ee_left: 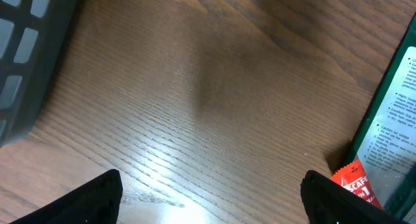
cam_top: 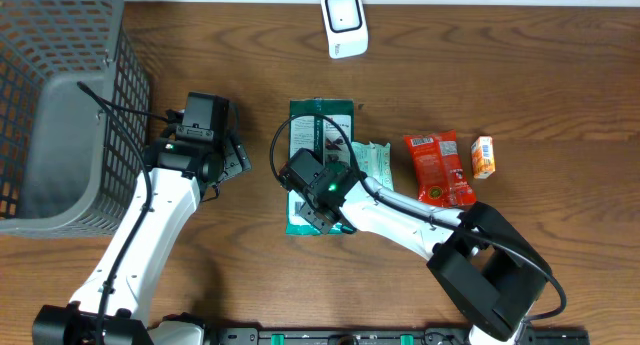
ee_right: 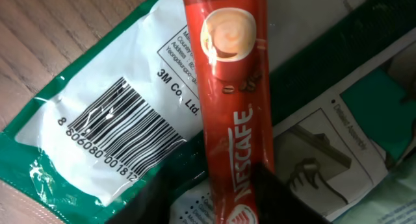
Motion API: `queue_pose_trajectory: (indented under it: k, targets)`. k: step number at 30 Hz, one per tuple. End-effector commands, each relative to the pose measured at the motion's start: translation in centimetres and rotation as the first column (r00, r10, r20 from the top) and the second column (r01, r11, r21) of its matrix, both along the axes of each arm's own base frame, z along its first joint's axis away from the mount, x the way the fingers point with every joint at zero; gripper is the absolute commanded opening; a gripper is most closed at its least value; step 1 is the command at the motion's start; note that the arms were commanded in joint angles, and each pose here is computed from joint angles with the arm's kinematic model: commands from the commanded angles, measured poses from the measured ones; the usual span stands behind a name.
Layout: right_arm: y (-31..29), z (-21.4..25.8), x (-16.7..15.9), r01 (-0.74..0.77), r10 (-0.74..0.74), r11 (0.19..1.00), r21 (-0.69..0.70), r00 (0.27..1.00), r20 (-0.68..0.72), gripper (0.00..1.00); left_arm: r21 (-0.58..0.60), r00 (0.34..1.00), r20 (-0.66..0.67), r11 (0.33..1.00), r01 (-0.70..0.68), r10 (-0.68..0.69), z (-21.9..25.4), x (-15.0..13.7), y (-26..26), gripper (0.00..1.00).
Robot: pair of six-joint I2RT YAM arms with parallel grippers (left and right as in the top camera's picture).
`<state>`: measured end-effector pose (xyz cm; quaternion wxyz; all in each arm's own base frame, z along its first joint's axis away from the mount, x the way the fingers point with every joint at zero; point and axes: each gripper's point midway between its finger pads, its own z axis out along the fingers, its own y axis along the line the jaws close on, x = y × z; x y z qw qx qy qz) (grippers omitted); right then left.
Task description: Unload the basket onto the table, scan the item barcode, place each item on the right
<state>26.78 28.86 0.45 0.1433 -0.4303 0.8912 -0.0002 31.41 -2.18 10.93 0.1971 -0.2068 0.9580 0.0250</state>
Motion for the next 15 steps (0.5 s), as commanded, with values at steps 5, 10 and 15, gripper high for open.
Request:
queue_pose_trajectory:
  k: [5, 10, 15]
  targets:
    - [-0.1, 0.7, -0.1, 0.002, -0.002, 1.0, 0.004, 1.0, 0.008, 0.1, 0.005, 1.0, -0.023, 1.0, -0.008, 0.008, -0.7, -0.4, 0.2, 0.88]
    - [0.0, 4.8, 1.1, 0.059, -0.066, 0.993, 0.101, 0.995, 0.069, 0.01, 0.005, 1.0, -0.023, 1.0, -0.008, 0.008, -0.7, -0.4, 0.2, 0.88]
    - [-0.2, 7.7, 1.7, 0.07, -0.088, 0.984, 0.164, 0.99, 0.107, 0.01, 0.005, 1.0, -0.023, 1.0, -0.008, 0.008, -0.7, -0.4, 0.2, 0.88]
